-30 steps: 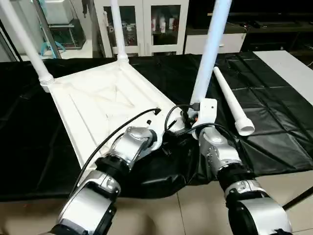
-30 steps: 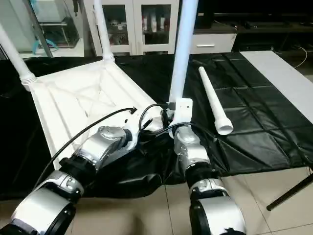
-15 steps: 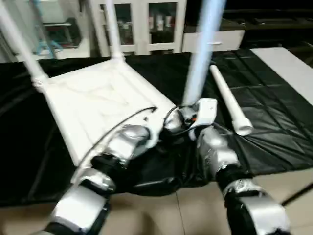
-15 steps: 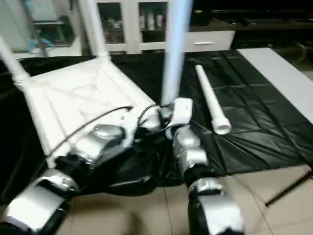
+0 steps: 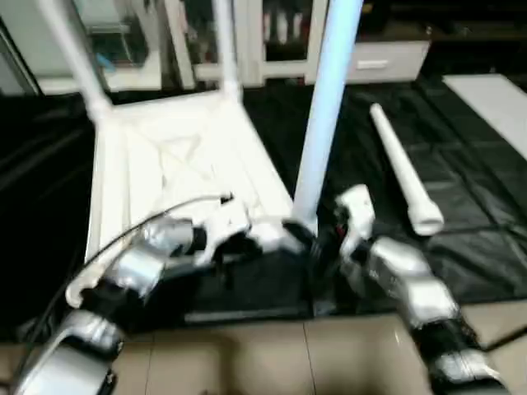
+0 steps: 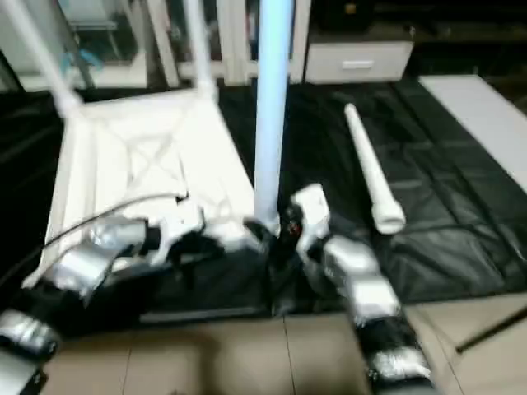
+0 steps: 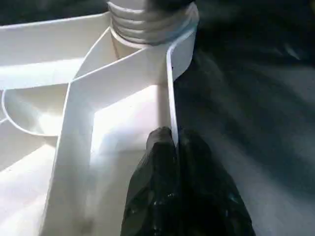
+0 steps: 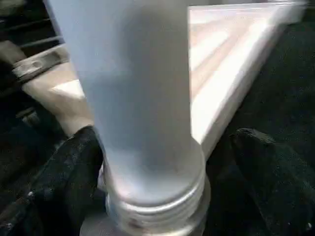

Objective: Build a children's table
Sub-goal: Rotate leg to tighten

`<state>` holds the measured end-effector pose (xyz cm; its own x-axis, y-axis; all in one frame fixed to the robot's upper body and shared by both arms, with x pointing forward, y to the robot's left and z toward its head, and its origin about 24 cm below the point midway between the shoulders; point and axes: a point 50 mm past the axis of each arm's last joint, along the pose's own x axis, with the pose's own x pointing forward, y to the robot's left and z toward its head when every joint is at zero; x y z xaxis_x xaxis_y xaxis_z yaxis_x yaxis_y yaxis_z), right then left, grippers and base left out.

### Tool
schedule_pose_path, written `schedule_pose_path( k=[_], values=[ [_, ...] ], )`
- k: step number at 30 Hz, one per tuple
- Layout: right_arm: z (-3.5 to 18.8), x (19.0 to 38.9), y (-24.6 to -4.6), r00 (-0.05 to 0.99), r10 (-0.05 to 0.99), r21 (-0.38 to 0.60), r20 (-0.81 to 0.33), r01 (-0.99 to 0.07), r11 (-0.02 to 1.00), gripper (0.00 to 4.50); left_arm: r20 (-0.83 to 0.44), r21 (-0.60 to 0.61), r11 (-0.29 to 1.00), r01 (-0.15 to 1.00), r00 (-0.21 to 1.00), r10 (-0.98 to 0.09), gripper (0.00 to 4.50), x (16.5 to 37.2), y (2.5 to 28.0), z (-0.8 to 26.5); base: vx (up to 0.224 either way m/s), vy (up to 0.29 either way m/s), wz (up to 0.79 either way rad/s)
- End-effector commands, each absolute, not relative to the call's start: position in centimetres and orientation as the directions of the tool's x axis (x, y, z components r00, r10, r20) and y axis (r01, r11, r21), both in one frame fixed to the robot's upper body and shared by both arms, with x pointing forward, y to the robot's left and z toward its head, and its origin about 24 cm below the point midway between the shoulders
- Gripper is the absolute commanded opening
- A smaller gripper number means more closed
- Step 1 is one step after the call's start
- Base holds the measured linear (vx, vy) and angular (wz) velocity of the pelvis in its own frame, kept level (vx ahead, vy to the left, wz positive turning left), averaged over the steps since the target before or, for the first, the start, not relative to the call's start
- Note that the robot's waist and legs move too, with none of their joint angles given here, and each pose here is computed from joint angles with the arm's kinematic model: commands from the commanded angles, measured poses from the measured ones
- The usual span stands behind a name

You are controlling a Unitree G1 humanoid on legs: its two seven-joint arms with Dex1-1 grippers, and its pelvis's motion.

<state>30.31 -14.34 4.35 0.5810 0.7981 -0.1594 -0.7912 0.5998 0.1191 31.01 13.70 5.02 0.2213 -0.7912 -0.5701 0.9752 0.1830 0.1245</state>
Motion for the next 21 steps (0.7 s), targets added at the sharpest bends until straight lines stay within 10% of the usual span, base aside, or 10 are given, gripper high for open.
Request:
schedule_pose_path(
  k=[1, 21],
  values=[
    [4.8, 29.7, -13.9, 0.494, 0.854, 0.115, -0.165, -0.850, 0.514, 4.37, -0.637, 0.034, 0.072, 0.997, 0.077, -0.767, 0.00, 29.4, 13.2, 3.2, 0.000, 0.000, 0.00],
    [4.5, 29.3, -13.2, 0.388, 0.876, 0.049, -0.287, -0.907, 0.418, 3.84, -0.643, 0.027, 0.060, 0.998, 0.064, -0.763, 0.00, 29.2, 13.2, 3.7, 0.000, 0.000, 0.00]
  ],
)
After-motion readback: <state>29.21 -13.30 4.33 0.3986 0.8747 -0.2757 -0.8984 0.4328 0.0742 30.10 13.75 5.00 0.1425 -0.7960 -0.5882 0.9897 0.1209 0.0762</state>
